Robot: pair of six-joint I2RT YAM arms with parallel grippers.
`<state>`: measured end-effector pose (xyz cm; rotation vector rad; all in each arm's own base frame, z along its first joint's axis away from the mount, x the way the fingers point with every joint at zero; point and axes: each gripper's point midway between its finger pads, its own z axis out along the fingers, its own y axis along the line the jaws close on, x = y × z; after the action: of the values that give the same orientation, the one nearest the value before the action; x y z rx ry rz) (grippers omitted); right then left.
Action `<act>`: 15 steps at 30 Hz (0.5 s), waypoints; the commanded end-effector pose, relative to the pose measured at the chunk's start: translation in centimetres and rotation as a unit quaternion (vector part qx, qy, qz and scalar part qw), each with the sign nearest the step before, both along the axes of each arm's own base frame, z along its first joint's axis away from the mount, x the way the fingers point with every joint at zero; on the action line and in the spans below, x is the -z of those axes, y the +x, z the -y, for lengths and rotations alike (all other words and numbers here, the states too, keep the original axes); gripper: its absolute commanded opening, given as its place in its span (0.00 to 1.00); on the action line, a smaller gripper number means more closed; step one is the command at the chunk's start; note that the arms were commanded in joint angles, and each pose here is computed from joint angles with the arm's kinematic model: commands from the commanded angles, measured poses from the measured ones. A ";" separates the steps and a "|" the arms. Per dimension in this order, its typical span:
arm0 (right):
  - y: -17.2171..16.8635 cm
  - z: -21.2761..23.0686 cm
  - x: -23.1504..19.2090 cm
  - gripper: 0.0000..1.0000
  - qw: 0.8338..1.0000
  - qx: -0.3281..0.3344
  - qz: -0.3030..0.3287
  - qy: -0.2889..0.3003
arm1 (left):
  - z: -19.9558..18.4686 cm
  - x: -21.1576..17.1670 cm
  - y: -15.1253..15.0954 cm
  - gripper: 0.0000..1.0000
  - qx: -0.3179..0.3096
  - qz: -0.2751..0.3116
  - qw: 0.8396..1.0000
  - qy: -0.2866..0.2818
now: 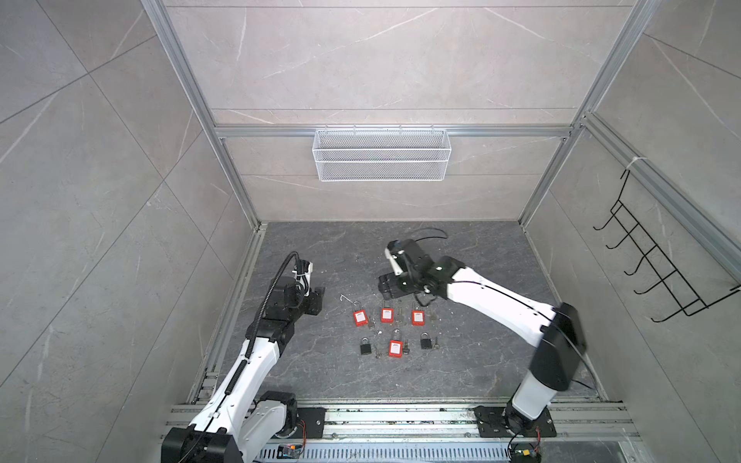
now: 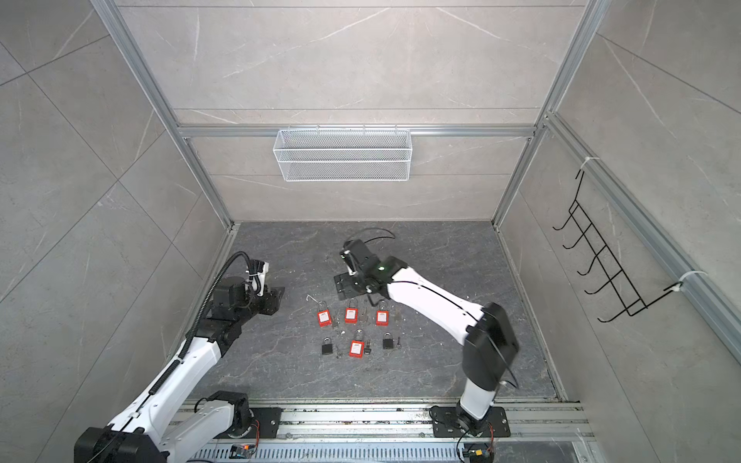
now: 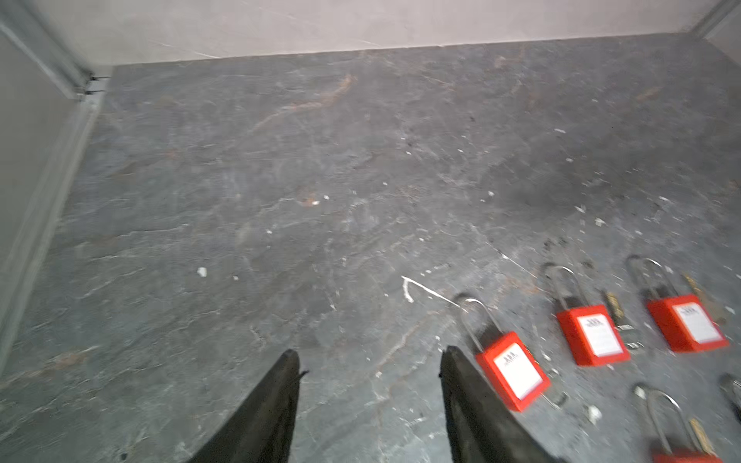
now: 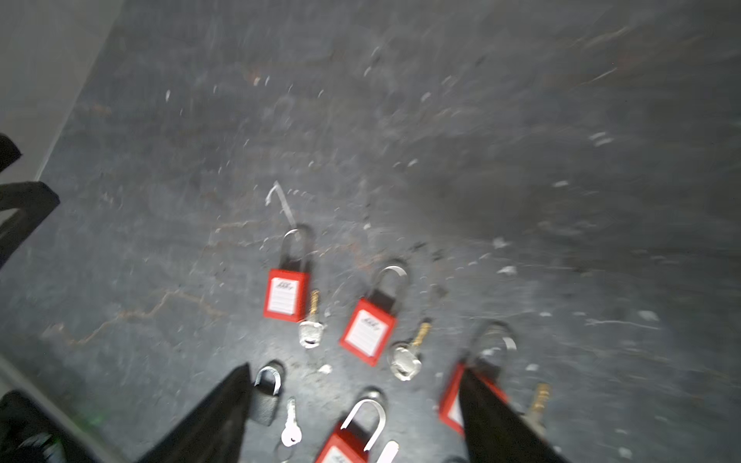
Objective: Lock with the key
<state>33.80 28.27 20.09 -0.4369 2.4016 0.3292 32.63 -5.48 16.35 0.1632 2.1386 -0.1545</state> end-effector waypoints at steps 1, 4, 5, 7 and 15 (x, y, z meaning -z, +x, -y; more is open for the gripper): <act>2.6 10.4 -0.3 1.00 0.981 0.129 0.128 -0.069 | -3.8 0.3 2.0 0.75 -0.094 0.045 0.994 0.022; 2.7 16.8 0.7 0.99 0.962 0.180 0.188 -0.086 | -5.0 2.2 3.0 0.79 -0.107 0.062 0.992 0.024; 2.6 18.6 1.6 0.99 0.956 0.195 0.194 -0.103 | -5.1 2.8 3.3 0.79 -0.107 0.068 0.992 0.028; 2.7 23.1 3.5 0.99 0.937 0.251 0.201 -0.138 | -5.8 4.2 3.8 0.79 -0.114 0.081 0.990 0.029; 4.2 27.0 8.2 0.99 0.924 0.265 0.264 -0.073 | -8.0 6.2 4.3 0.83 -0.109 0.132 0.985 -0.019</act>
<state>34.88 -0.37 7.90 0.1298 2.1565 -0.3023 34.85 1.84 5.97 -0.0665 2.1013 0.0112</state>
